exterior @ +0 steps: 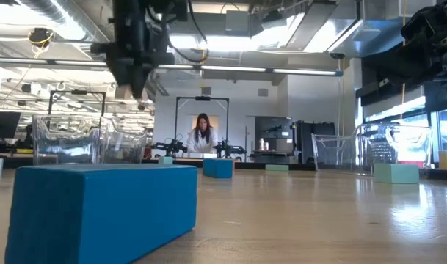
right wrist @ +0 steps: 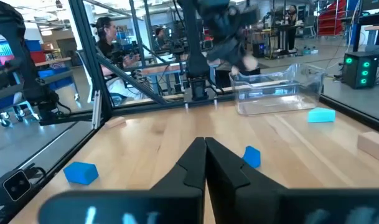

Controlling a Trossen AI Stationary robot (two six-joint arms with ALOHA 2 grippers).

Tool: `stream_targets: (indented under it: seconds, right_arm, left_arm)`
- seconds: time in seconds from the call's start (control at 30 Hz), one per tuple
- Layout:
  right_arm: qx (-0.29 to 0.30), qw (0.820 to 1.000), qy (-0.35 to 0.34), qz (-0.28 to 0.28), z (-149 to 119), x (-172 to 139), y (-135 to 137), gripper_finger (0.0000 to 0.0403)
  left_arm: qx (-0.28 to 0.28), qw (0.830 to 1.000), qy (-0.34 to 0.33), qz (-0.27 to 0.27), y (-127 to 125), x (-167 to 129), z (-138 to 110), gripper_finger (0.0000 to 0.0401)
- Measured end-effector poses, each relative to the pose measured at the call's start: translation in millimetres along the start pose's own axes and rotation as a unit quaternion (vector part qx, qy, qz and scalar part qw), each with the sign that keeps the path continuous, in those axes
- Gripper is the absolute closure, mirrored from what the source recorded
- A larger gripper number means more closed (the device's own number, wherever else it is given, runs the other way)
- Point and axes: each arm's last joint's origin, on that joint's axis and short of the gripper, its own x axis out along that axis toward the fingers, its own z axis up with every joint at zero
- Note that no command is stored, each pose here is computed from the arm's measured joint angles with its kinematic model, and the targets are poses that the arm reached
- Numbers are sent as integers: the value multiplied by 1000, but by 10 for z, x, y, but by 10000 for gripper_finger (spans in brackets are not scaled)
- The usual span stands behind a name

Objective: Sort & place blocks by color
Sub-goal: Put the middle left brown block into the top left transparent bin

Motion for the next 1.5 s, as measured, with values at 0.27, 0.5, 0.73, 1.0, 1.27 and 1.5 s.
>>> stream_targets:
  seconds: [0.27, 0.5, 0.73, 1.0, 1.27, 1.5]
  right_arm:
    - [0, 1000, 5, 21, -6, 0, 12, 393]
    - [-1, 997, 13, 75, -10, -3, 43, 393]
    - [-3, 997, 16, 74, -15, -3, 42, 393]
    - [-2, 997, 27, 71, -36, -4, 38, 393]
    - [-3, 997, 27, 71, -36, -4, 38, 393]
    - [-1, 997, 27, 71, -36, -4, 37, 393]
  left_arm:
    - [-59, 996, 32, 52, 467, 96, 444, 274]
    - [-96, 990, 71, 68, 769, 502, 555, 274]
    - [-130, 986, 92, 51, 926, 888, 520, 274]
    - [-158, 982, 106, 22, 989, 1236, 370, 274]
    - [-152, 977, 146, 22, 1068, 1396, 205, 229]
    - [-155, 980, 127, 20, 1049, 1441, 198, 215]
